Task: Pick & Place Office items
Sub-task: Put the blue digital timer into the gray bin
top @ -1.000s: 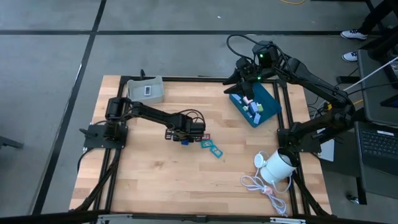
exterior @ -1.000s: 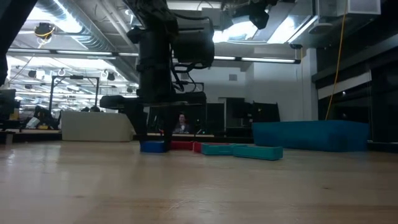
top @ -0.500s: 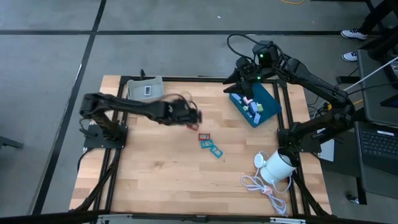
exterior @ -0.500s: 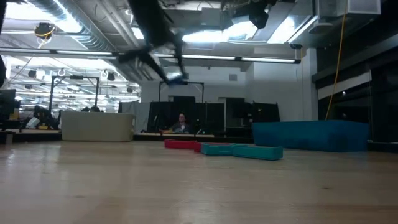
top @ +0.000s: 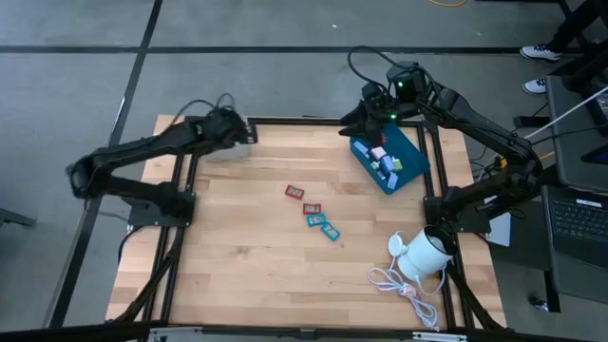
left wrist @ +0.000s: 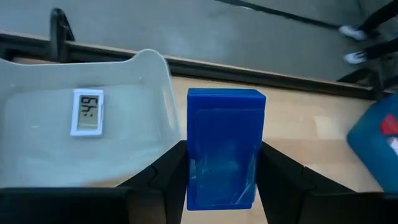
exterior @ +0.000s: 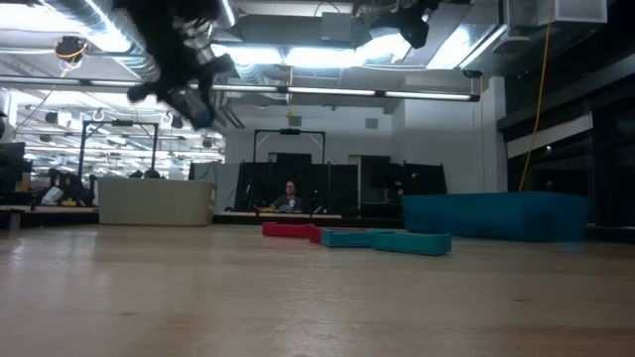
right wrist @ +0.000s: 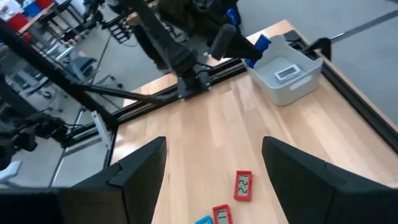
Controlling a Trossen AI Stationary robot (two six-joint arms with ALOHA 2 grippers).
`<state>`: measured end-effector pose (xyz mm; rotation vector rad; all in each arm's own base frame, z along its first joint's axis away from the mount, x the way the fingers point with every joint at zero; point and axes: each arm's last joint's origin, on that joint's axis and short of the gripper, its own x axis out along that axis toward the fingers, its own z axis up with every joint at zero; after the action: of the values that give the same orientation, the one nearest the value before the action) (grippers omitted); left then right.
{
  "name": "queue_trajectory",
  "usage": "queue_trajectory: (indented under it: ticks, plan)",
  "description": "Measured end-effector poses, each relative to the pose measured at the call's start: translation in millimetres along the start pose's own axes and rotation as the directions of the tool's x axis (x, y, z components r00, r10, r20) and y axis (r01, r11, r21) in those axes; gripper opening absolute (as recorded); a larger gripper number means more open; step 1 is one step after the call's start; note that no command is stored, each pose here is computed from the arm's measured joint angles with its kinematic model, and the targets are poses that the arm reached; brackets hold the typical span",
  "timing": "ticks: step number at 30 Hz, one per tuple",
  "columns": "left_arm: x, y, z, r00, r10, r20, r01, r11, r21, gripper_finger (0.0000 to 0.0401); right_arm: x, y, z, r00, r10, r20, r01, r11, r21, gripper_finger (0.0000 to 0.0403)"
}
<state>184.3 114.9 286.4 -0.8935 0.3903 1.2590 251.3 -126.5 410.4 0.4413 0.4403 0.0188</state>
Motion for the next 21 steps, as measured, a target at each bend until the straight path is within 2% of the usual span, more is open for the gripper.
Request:
queue_trajectory:
  ticks: [3, 6, 10, 15, 21]
  plan:
    - [19.5, 35.5, 2.1, 0.999, -0.039, -0.019, 0.038, 0.998, -0.042, 0.015, -0.1, -0.6, 0.6, 1.0, -0.02, 0.008, 0.02, 1.0, 0.02, 0.0271]
    - [39.1, 71.9, -5.3, 0.997, -0.007, -0.082, 0.0, 0.997, -0.08, 0.015, -0.1, -1.2, 1.2, 0.999, -0.045, 0.017, 0.044, 0.998, 0.047, 0.0271]
    - [55.9, 101.4, -13.9, 0.991, 0.001, -0.131, -0.01, 0.998, -0.07, 0.015, -0.1, -2.1, 1.4, 0.997, -0.075, 0.023, 0.073, 0.994, 0.076, 0.0271]
    - [63.4, 110.2, -7.3, 0.996, -0.042, -0.08, 0.039, 0.999, -0.037, 0.015, -0.2, -3.1, 1.6, 0.993, -0.112, 0.03, 0.108, 0.988, 0.112, 0.0271]
    - [63.6, 107.6, 7.6, 0.984, -0.179, -0.006, 0.177, 0.979, -0.105, 0.015, -0.4, -4.1, 1.8, 0.989, -0.143, 0.036, 0.137, 0.98, 0.147, 0.0271]
